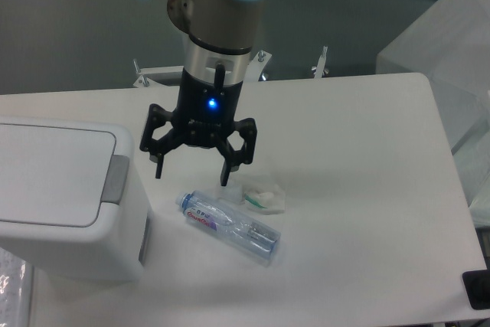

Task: Open the trash can
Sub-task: 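Lower the open gripper toward the trash can lid edge, then hook the gripper finger under the lid edge and push it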

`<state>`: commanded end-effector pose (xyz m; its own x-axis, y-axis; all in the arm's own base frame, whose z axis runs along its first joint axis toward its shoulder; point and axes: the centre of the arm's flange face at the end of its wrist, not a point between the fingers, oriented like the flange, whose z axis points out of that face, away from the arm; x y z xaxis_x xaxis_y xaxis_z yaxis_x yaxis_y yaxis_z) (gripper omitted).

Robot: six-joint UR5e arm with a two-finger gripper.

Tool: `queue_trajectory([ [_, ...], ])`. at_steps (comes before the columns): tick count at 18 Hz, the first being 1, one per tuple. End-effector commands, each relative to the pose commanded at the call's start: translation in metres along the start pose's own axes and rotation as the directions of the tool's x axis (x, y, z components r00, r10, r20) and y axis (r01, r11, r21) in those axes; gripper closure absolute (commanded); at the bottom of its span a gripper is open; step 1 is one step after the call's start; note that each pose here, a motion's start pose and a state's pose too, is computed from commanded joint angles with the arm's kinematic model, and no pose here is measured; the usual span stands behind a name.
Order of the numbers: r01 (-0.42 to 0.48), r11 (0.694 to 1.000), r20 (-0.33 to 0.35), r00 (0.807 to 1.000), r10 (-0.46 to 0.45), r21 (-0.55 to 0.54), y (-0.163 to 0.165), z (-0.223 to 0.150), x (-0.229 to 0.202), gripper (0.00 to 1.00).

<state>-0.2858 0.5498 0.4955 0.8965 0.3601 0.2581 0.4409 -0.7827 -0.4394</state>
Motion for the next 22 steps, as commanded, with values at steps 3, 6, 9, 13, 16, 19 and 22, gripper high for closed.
queue_trajectory([
  [3, 0.004, 1.000, -0.007, 1.000, -0.004, -0.006, 0.002, 0.003, 0.005, 0.00],
  [6, 0.058, 0.998, -0.007, 0.998, -0.057, 0.014, 0.000, 0.005, 0.009, 0.00],
  [9, 0.067, 0.996, -0.008, 0.998, -0.067, 0.052, 0.003, 0.013, 0.019, 0.00],
  [13, 0.057, 0.996, -0.009, 0.998, -0.056, 0.071, 0.006, 0.019, 0.022, 0.00],
  [16, 0.058, 0.996, -0.009, 0.998, -0.057, 0.068, 0.006, 0.020, 0.021, 0.00],
  [19, 0.057, 0.996, -0.008, 0.998, -0.056, 0.066, 0.006, 0.021, 0.021, 0.00],
  [22, 0.057, 0.996, -0.009, 0.998, -0.056, 0.063, 0.007, 0.023, 0.021, 0.00],
])
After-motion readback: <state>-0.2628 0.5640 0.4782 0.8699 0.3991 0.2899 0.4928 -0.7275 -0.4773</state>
